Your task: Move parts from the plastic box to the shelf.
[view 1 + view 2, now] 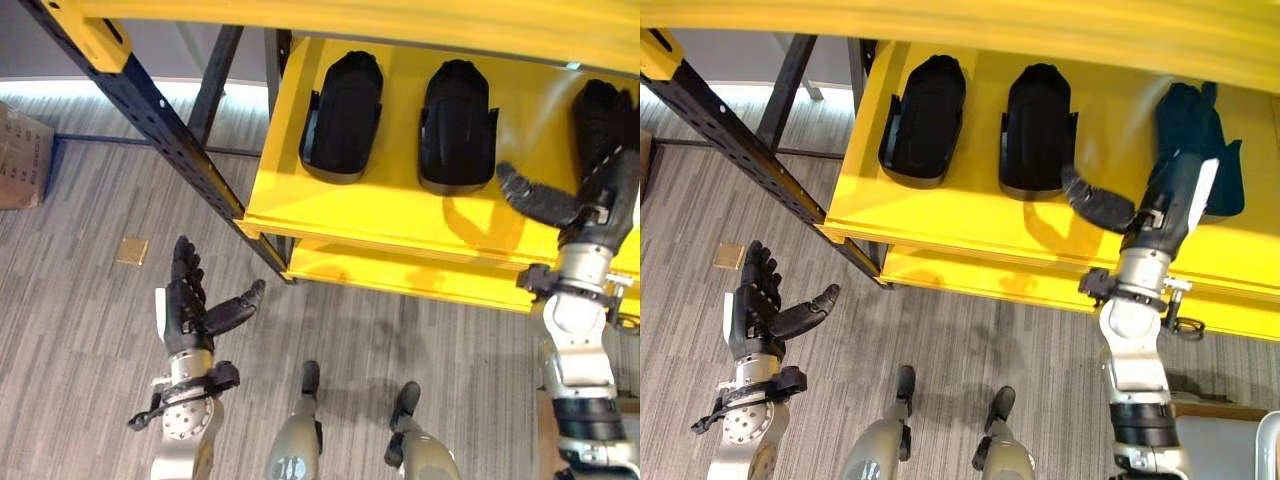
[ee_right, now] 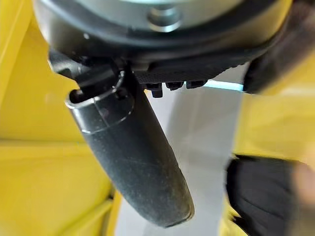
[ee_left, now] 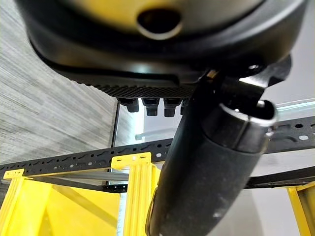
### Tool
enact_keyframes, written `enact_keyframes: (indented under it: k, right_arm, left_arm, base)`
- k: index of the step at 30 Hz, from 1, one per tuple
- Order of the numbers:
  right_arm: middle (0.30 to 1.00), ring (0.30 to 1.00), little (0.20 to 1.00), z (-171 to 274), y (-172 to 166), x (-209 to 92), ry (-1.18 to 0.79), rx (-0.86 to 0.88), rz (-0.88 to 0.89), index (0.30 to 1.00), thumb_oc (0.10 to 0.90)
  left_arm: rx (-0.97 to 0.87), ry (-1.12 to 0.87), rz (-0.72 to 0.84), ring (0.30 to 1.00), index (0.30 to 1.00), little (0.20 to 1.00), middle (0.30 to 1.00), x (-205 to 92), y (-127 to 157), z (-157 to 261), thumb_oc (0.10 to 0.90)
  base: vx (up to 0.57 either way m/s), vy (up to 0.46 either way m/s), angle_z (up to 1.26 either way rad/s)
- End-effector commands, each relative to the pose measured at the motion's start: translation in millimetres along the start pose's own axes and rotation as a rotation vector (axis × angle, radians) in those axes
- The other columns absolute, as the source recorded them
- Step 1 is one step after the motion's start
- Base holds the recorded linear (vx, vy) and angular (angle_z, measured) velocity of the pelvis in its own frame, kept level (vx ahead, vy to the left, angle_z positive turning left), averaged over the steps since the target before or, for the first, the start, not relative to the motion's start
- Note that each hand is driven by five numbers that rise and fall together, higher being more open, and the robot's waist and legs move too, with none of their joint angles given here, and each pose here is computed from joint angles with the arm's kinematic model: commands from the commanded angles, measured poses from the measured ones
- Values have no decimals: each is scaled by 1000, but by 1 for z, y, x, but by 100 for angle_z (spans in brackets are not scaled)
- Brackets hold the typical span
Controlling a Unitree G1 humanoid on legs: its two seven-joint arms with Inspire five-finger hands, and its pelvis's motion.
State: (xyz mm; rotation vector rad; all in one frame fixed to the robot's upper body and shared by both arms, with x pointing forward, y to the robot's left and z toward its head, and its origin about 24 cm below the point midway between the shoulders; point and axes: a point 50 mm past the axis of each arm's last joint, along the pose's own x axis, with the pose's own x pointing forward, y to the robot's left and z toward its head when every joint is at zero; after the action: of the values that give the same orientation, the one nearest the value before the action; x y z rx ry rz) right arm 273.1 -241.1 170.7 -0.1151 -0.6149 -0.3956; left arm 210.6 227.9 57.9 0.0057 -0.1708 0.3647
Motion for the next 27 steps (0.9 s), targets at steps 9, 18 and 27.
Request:
enact_keyframes:
  k: [9, 18, 27]
  right_arm:
    - [1000, 1000, 1000, -23, 15, -76, 223, 407, 144, 1000, 900]
    - [1000, 1000, 1000, -53, 9, -111, 421, 328, 128, 1000, 900]
    - [1000, 1000, 1000, -61, 15, -120, 484, 323, 140, 1000, 900]
  left_arm:
    - [-102, -58, -115, 1000, 1000, 1000, 1000, 0, -7, 12, 900]
    - [-214, 47, -137, 1000, 1000, 1000, 1000, -1, -16, -9, 900]
    - [-225, 82, -129, 1000, 1000, 1000, 1000, -1, -17, -15, 900]
  base:
    - [-10, 54, -17]
    - [-3, 56, -31]
    - [4, 7, -2]
